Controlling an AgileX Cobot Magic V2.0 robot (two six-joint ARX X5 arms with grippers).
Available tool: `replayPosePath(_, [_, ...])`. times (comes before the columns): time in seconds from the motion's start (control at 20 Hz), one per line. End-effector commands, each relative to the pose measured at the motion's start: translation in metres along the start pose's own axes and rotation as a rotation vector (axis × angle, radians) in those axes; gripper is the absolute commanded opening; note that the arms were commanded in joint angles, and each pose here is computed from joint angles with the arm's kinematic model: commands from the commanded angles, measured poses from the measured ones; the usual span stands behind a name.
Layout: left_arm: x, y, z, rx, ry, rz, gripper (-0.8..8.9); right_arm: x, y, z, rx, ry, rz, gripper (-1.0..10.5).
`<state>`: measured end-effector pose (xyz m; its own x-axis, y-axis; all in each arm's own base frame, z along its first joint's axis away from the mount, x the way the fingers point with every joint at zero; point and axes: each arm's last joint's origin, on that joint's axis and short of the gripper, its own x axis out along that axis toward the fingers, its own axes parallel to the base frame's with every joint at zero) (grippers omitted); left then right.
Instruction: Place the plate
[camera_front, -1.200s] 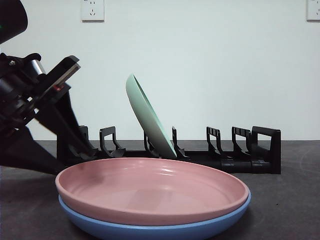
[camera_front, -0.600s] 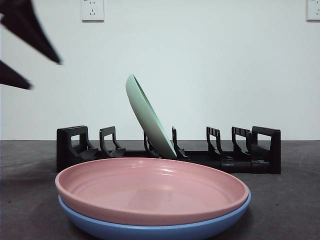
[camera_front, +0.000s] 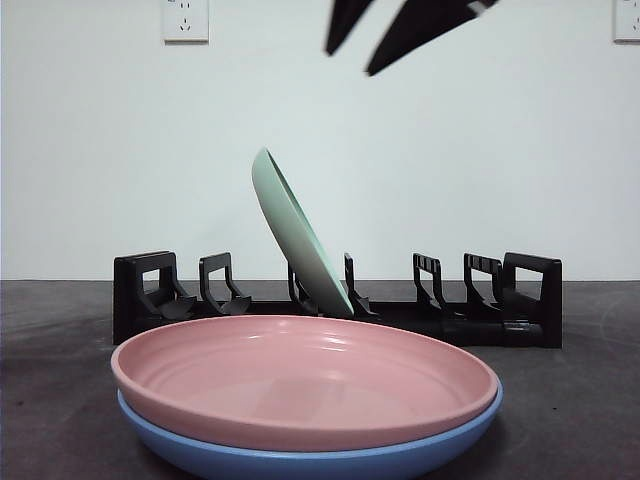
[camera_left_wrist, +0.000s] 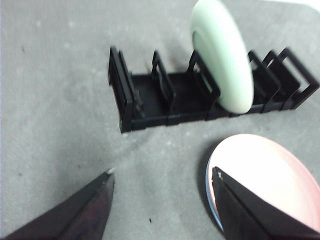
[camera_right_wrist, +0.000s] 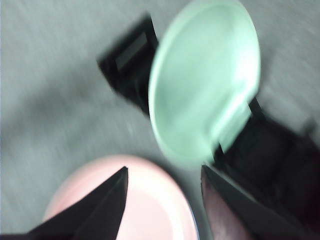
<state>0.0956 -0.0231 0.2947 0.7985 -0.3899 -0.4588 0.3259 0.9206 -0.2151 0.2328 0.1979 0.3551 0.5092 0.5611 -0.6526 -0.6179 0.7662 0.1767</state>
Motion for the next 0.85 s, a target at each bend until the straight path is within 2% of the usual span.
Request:
replayPosePath(0.05, [-0.006,-0.002,0.002,0.013,-0.016,0.000,3.04,0.022,-0.001,0.031,0.052,-0.010,0.060,2.3])
replayPosePath(0.15, [-0.008,-0.002,0.000,0.013,-0.013,0.001,3.04,0.041,-0.003,0.049,0.074,-0.009,0.098,2.3])
replayPosePath(0.35, [-0.008,-0.002,0.000,0.014,-0.015,0.000,3.04,0.077,-0.005,0.071,0.108,0.009,0.120,2.3])
replayPosePath(0.55, [-0.008,-0.002,0.001,0.014,-0.018,0.000,3.04,0.105,-0.009,0.071,0.131,0.052,0.113,2.3])
replayPosePath(0.85, [-0.008,-0.002,0.001,0.015,-0.019,0.000,3.04,0.119,-0.018,0.064,0.154,0.106,0.092,2.3])
